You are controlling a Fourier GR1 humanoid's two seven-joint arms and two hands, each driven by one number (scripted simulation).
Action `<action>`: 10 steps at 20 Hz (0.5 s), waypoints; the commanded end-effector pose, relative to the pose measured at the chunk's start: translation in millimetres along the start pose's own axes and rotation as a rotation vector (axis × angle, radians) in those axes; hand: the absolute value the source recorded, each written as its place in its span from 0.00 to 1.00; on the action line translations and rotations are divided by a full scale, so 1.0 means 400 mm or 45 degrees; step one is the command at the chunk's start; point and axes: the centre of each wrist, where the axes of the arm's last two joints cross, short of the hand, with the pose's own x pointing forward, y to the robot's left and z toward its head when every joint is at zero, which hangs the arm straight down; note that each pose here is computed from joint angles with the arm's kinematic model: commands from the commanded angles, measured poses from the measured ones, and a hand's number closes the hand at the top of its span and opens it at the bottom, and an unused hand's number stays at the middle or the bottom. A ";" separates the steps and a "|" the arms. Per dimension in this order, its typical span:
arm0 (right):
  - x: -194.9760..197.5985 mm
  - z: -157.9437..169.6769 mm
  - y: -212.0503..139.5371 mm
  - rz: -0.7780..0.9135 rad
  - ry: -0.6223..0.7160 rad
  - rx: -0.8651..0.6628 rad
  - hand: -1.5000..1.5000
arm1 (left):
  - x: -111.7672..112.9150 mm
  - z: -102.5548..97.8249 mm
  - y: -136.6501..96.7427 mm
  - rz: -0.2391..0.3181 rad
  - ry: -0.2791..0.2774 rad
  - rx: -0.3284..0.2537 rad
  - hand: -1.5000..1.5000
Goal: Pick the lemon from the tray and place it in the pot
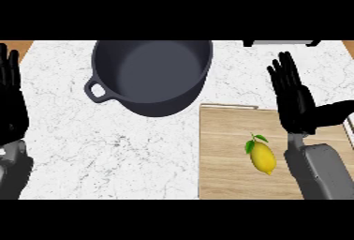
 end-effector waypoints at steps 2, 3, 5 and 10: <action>0.003 0.014 0.047 0.234 0.030 0.081 1.00 | -0.087 0.067 0.048 -0.246 0.266 -0.079 0.50; -0.015 0.025 0.045 0.341 0.025 0.127 1.00 | -0.104 0.077 0.072 -0.319 0.365 -0.106 0.50; 0.012 0.013 0.036 0.574 0.016 0.163 1.00 | -0.155 0.128 0.153 -0.502 0.607 -0.152 0.50; 0.049 0.009 -0.077 1.061 -0.400 -0.303 0.00 | -0.215 0.213 0.199 -0.553 0.952 -0.107 0.50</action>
